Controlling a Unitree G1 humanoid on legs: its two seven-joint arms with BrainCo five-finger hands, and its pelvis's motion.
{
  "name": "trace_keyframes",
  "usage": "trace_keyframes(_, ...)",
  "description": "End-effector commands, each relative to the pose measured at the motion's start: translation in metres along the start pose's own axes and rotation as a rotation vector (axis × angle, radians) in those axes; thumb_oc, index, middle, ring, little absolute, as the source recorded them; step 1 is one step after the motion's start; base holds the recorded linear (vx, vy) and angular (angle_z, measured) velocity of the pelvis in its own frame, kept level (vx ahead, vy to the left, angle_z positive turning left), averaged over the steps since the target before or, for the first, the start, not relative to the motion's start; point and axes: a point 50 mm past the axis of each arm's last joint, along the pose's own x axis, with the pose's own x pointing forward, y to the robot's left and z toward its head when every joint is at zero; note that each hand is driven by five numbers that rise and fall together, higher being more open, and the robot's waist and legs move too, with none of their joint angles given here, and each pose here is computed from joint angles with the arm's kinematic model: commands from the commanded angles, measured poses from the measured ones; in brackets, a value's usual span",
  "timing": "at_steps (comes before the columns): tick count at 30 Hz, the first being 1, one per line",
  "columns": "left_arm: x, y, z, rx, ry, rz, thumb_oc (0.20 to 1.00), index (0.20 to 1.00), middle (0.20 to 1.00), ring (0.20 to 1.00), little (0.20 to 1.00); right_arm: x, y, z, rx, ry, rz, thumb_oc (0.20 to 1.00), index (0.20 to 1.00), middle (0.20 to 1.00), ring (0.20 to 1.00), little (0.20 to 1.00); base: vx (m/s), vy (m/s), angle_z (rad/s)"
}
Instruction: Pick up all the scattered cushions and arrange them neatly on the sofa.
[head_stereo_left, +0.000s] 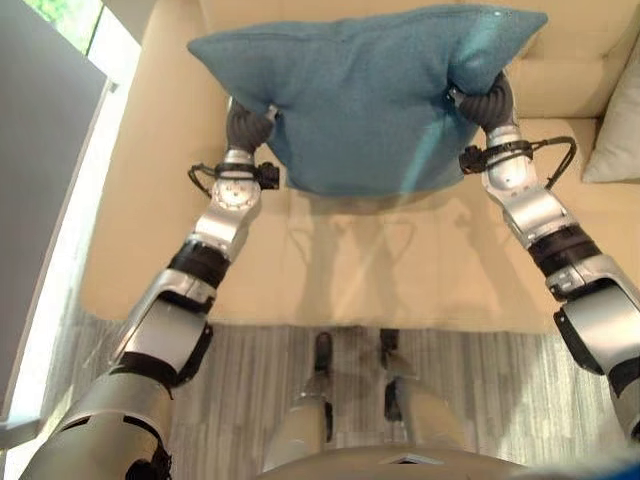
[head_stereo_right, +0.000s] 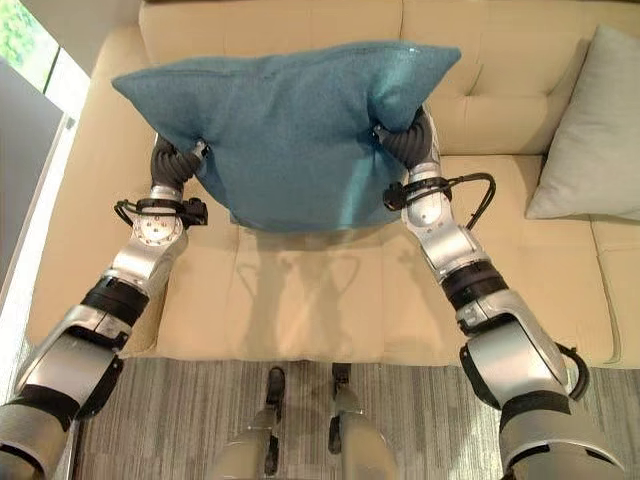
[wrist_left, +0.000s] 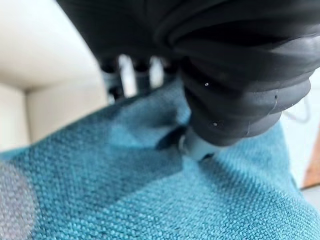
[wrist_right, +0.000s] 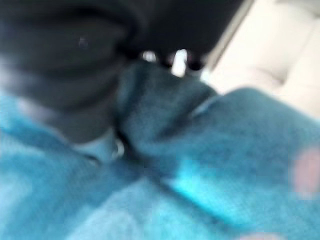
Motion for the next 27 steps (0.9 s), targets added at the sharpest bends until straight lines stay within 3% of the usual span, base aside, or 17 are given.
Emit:
trace_keyframes(1, 0.022, -0.009, 0.062, -0.033, -0.262, -0.041, 0.2, 0.2, 0.2, 0.2, 0.2, 0.02, 0.0, 0.047, 0.106, -0.179, -0.059, 0.2, 0.2, 0.2, 0.2, 0.2, 0.0, 0.009, 0.04)
trace_keyframes(7, 0.036, -0.002, 0.07, 0.019, -0.244, -0.013, 0.2, 0.2, 0.2, 0.2, 0.2, 0.03, 0.0, 0.042, 0.013, -0.124, -0.107, 0.2, 0.2, 0.2, 0.2, 0.2, 0.01, 0.008, 0.0)
trace_keyframes(8, 0.038, -0.002, 0.072, 0.042, -0.244, -0.009, 0.598, 0.598, 0.598, 0.598, 0.598, 0.031, 0.001, 0.04, -0.012, -0.111, -0.108, 0.2, 0.2, 0.2, 0.2, 0.2, 0.0, 0.0, 0.0)
trace_keyframes(9, 0.041, -0.001, 0.073, 0.061, -0.238, 0.002, 1.0, 1.0, 1.0, 1.0, 1.0, 0.032, 0.0, 0.038, -0.039, -0.1, -0.108, 0.404, 0.404, 0.404, 0.404, 0.404, 0.0, 0.0, 0.0)
trace_keyframes(10, 0.043, 0.0, 0.074, 0.086, -0.233, 0.016, 1.0, 1.0, 1.0, 1.0, 1.0, 0.035, 0.0, 0.037, -0.077, -0.09, -0.109, 0.799, 0.799, 0.799, 0.799, 0.799, 0.0, 0.0, 0.0)
trace_keyframes(11, 0.046, 0.002, 0.075, 0.114, -0.229, 0.027, 1.0, 1.0, 1.0, 1.0, 1.0, 0.037, -0.001, 0.037, -0.111, -0.083, -0.111, 1.0, 1.0, 1.0, 1.0, 1.0, 0.0, 0.0, 0.0)
trace_keyframes(15, 0.053, 0.009, 0.079, 0.211, -0.207, 0.061, 1.0, 1.0, 1.0, 1.0, 1.0, 0.044, -0.007, 0.035, -0.229, -0.048, -0.123, 1.0, 1.0, 1.0, 1.0, 1.0, 0.0, -0.007, -0.05)
trace_keyframes(19, 0.059, 0.041, 0.078, 0.262, -0.15, 0.174, 1.0, 1.0, 1.0, 1.0, 1.0, 0.051, -0.03, 0.027, -0.336, 0.016, -0.181, 1.0, 1.0, 1.0, 1.0, 1.0, 0.03, -0.011, -0.09)
trace_keyframes(20, 0.059, 0.062, 0.073, 0.254, -0.117, 0.226, 1.0, 1.0, 1.0, 1.0, 1.0, 0.052, -0.049, 0.019, -0.364, 0.058, -0.22, 1.0, 1.0, 1.0, 1.0, 1.0, 0.0, 0.0, 0.0)
trace_keyframes(27, 0.048, 0.112, 0.059, 0.267, -0.071, 0.297, 1.0, 1.0, 1.0, 1.0, 1.0, 0.041, -0.101, -0.007, -0.366, 0.146, -0.302, 1.0, 1.0, 1.0, 1.0, 1.0, 0.01, -0.009, 0.0)
